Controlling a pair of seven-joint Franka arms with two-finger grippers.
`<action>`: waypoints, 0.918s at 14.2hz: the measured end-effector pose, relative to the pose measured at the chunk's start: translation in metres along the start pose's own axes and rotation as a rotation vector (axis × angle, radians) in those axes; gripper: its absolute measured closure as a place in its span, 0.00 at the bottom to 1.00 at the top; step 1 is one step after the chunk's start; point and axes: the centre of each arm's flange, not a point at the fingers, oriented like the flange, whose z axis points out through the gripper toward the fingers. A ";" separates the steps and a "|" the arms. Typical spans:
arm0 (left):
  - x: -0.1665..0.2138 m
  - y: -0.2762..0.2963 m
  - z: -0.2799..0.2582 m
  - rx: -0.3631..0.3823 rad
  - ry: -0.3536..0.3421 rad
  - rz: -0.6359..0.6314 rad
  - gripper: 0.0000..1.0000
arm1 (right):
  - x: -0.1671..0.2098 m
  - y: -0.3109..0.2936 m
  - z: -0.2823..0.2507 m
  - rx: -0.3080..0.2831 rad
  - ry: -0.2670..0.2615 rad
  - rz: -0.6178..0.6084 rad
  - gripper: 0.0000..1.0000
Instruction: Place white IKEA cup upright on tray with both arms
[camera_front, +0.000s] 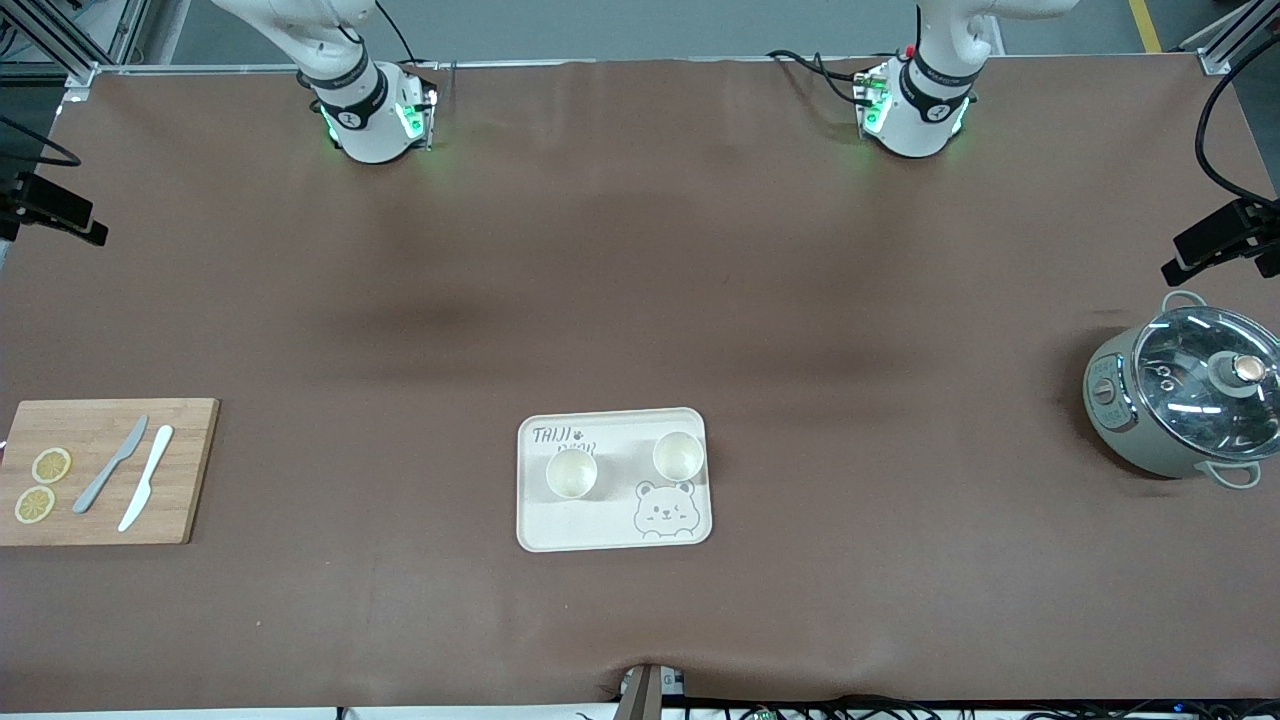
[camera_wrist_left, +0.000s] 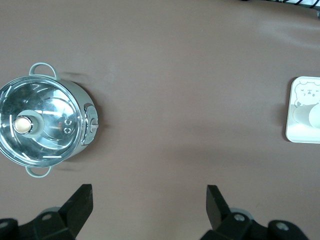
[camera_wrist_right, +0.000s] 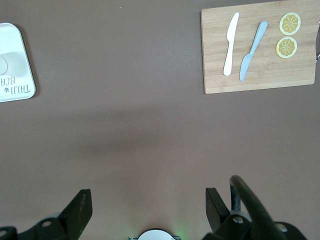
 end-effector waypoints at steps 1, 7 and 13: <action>0.000 0.000 0.000 0.000 0.000 0.000 0.00 | 0.000 0.000 0.001 0.000 0.000 0.000 0.00; 0.000 0.000 0.000 0.000 0.000 0.000 0.00 | 0.001 -0.001 0.002 0.000 -0.001 -0.002 0.00; 0.000 0.001 0.000 0.000 0.000 0.001 0.00 | 0.001 -0.003 0.002 0.000 0.000 -0.005 0.00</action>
